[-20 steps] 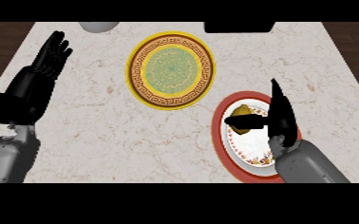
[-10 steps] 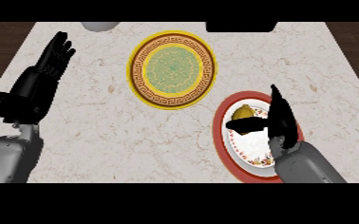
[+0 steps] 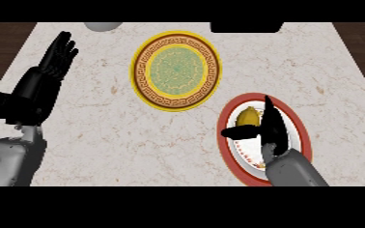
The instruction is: Pick the lemon from the plate and place it in the plate
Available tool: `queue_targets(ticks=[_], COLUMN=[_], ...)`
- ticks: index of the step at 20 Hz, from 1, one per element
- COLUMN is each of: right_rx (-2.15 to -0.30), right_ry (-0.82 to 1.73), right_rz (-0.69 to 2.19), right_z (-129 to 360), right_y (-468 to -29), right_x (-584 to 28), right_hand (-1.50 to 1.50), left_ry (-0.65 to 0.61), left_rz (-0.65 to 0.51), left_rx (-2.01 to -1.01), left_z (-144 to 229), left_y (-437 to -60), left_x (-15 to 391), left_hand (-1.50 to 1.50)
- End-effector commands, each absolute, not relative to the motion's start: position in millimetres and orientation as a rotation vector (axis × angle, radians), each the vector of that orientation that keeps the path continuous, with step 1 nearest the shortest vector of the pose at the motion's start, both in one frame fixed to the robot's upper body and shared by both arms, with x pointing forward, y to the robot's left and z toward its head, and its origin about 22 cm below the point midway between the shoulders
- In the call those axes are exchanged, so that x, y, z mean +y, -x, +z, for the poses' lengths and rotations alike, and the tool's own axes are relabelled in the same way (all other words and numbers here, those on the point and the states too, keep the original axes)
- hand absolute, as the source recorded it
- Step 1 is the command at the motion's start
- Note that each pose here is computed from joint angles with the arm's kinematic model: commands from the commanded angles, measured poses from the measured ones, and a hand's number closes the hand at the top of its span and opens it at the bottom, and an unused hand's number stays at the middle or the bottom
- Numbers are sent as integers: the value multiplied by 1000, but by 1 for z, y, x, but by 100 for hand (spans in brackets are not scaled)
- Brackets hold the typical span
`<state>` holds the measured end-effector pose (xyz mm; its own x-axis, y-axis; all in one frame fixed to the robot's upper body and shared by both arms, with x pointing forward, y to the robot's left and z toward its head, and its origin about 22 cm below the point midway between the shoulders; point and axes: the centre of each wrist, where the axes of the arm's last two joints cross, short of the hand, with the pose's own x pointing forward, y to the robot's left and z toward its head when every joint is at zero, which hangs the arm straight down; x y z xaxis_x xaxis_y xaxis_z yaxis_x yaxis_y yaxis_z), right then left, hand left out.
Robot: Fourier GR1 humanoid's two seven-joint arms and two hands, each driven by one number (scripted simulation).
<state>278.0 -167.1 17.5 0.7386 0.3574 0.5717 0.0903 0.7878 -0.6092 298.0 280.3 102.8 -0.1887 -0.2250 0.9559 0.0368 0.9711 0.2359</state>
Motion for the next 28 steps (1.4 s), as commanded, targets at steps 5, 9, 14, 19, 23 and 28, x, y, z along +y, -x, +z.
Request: queue_targets(ticks=[5,9,14,19,23,28], right_rx=[-564,-715,-730,-408,-386,-557], right_ry=[669,770,969,1067,1171,1248], right_rz=[157,103,117,253,326,312], right_z=[5,-18,-8,-83,-94,-64], right_y=[-294,-301,-308,-213,-188,-188], right_x=[-163,-188,-178,-166,-177,-147], right_hand=[-150,150,150,150,150,150], left_ry=[-139,-133,-134,-198,-221,-257], left_rz=[-241,-240,-238,-206,-202,-180], left_rx=[-1731,-1757,-1733,-1738,-1708,-1717], left_z=[106,98,93,106,97,106], left_y=[-306,-292,-295,-292,-284,-287], left_x=[285,285,283,293,303,309], left_hand=[0,0,0,0,0,0])
